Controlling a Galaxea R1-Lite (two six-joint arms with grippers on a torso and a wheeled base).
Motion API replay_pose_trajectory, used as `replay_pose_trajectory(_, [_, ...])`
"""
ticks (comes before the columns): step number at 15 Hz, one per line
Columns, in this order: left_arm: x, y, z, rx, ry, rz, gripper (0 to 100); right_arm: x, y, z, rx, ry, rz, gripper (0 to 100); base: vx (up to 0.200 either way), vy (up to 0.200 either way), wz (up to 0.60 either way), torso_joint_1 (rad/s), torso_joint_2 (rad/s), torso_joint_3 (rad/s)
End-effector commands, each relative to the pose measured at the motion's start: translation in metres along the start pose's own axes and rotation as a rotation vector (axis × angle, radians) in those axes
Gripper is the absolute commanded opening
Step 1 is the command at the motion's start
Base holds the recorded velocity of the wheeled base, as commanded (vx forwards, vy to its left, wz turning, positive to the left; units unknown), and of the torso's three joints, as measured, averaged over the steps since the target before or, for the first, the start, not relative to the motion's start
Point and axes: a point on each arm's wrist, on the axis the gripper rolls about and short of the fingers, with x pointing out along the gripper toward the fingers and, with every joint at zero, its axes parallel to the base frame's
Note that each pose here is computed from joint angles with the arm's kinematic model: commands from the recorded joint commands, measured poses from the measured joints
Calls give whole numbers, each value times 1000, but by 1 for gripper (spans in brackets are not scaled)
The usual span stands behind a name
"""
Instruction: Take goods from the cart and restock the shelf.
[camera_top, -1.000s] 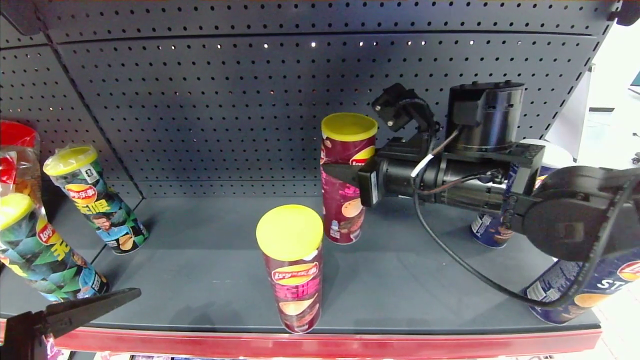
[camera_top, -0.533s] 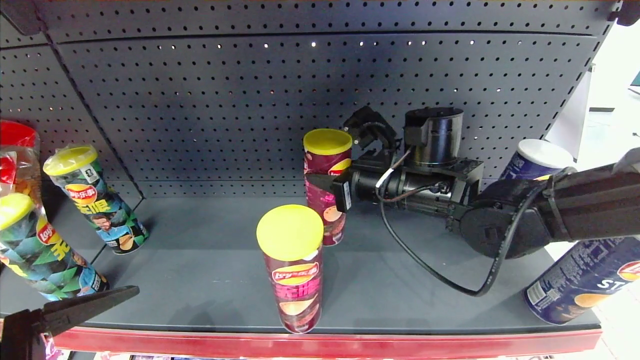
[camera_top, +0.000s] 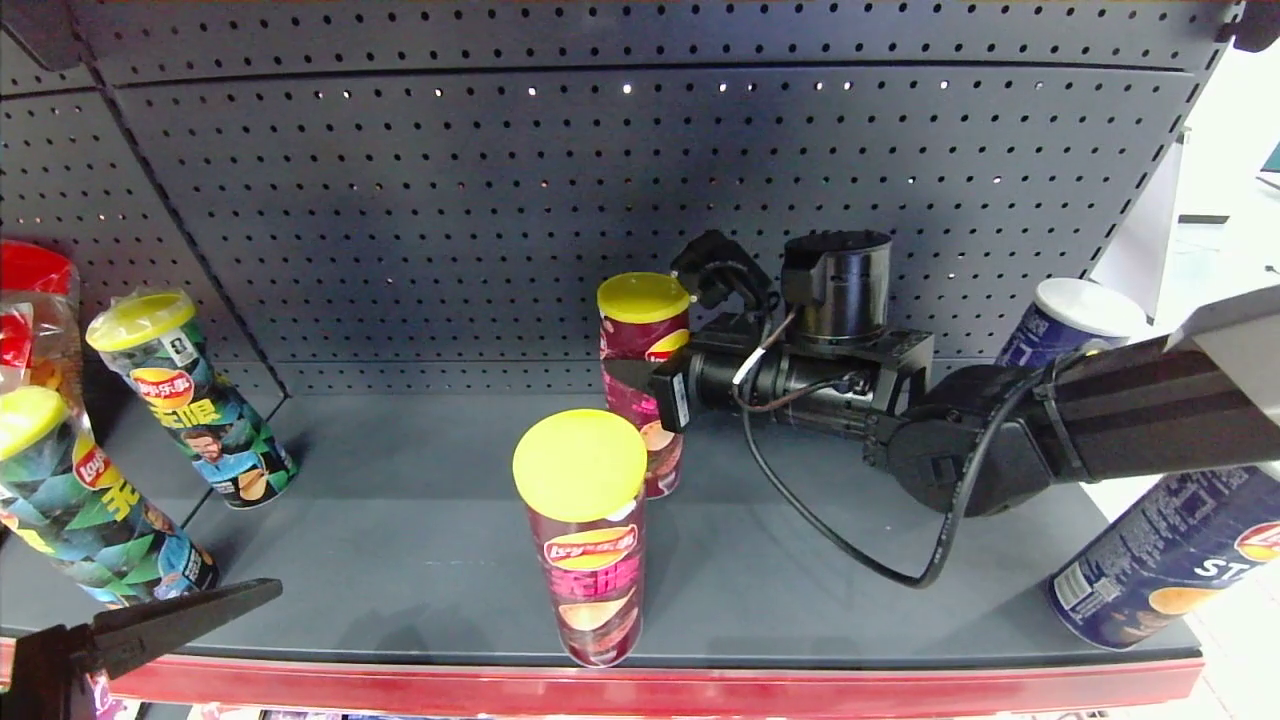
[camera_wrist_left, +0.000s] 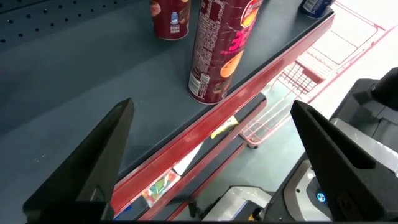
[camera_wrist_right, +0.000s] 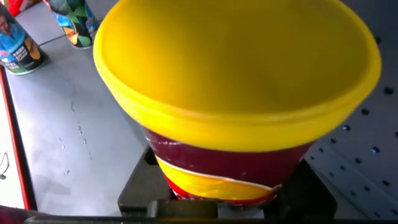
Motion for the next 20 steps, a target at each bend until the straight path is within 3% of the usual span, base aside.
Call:
replay_pose_trajectory(1, [1,0,0,-3,4,-1,100,-1,1,0,-1,0,3,0,0,0,0,0,0,0])
replay_pose_trajectory(7, [2,1,-1,-6,12,-2,100,-7,13,5,34,-6,25,0,0,0,0,0,0,0])
replay_pose_trajectory(15, [1,0,-1,-5,9,-4,100,-2,15,-4,35,18,31,0,0,0,0,0,0,0])
replay_pose_trajectory(16, [1,0,-1,-5,9,-4,100,-1,15,-3,31,5,29,100,0,0,0,0,0,0])
replay_pose_trajectory(20, [1,0,-1,-5,11,-4,100,-12,24,-8,32,3,23,100,0,0,0,0,0,0])
